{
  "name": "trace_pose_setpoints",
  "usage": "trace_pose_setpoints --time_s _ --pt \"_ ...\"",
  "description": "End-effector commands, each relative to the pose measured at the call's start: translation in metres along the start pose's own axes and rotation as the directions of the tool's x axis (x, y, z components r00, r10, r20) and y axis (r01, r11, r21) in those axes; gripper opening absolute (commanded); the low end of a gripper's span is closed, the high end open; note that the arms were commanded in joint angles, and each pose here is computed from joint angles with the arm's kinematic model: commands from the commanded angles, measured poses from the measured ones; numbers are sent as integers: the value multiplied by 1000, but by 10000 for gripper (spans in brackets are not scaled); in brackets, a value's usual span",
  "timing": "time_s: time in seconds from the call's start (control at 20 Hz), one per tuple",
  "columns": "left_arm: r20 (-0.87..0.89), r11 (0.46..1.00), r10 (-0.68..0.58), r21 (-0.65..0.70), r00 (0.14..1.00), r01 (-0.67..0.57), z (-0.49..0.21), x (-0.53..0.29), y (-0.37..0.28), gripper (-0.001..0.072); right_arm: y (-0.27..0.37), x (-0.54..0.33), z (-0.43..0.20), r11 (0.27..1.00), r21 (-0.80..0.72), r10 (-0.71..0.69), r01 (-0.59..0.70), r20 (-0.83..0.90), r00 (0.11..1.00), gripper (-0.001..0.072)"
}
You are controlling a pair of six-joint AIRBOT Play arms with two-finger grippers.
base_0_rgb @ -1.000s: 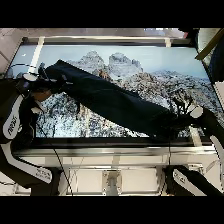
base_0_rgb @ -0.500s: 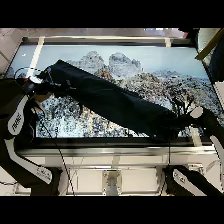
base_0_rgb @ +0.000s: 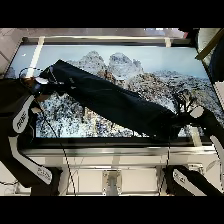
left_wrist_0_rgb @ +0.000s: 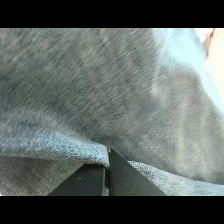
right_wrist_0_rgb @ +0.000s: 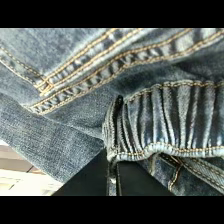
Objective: Fold the clothes and pants, and hang the long-sleeved shirts on hangers.
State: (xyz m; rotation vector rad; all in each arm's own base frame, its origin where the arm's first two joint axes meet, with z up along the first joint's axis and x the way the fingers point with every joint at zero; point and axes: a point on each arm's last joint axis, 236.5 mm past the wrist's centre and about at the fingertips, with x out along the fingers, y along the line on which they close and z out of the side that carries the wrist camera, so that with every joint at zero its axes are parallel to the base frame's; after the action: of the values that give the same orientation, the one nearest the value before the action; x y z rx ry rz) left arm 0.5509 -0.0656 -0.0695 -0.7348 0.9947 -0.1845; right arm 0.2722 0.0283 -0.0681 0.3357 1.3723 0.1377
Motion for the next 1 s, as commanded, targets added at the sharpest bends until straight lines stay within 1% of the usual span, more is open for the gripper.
trace_pose_setpoints --time_s 0.0,0.1,0.15,0.25,0.35,0.45,0.55,0.6,0.65,0.7,0.75,0.85,0.95 --pt "31 999 -2 43 1000 0 17 -31 -8 14 -2 -4 1 1000 -17 -15 15 1 1000 50" --pt "6 984 65 168 998 -65 17 -78 -6 13 -4 -20 -1 997 -61 -47 46 -6 999 50" --pt "-7 965 115 238 993 -110 15 -106 -5 13 -7 -35 3 993 -92 -78 79 15 997 50" --pt "-19 923 192 343 981 -174 4 -164 -12 13 -9 -75 13 979 -142 -137 150 94 986 50" --pt "-14 886 225 418 974 -199 -14 -218 -35 13 -4 -127 24 967 -158 -168 202 205 964 49" --pt "20 856 193 485 981 -179 -34 -262 -73 13 12 -183 35 958 -169 -163 233 349 923 49" --pt "170 806 122 558 978 -198 -28 -293 -117 12 35 -235 60 952 -180 -121 248 524 843 48" --pt "271 771 91 590 958 -239 -14 -302 -134 11 44 -257 78 951 -179 -95 251 605 791 48" --pt "345 743 70 607 936 -280 -1 -304 -146 11 50 -271 94 953 -175 -74 249 660 747 47" --pt "389 739 54 604 920 -299 10 -297 -154 11 52 -274 110 956 -168 -61 239 685 726 47" --pt "401 731 44 612 915 -303 18 -280 -159 11 50 -266 121 961 -161 -58 224 676 735 47" --pt "369 717 52 633 928 -292 29 -227 -158 11 31 -227 139 976 -105 -90 189 599 796 47" --pt "349 699 96 644 932 -313 54 -176 -147 11 11 -183 153 983 -57 -122 174 510 852 47"
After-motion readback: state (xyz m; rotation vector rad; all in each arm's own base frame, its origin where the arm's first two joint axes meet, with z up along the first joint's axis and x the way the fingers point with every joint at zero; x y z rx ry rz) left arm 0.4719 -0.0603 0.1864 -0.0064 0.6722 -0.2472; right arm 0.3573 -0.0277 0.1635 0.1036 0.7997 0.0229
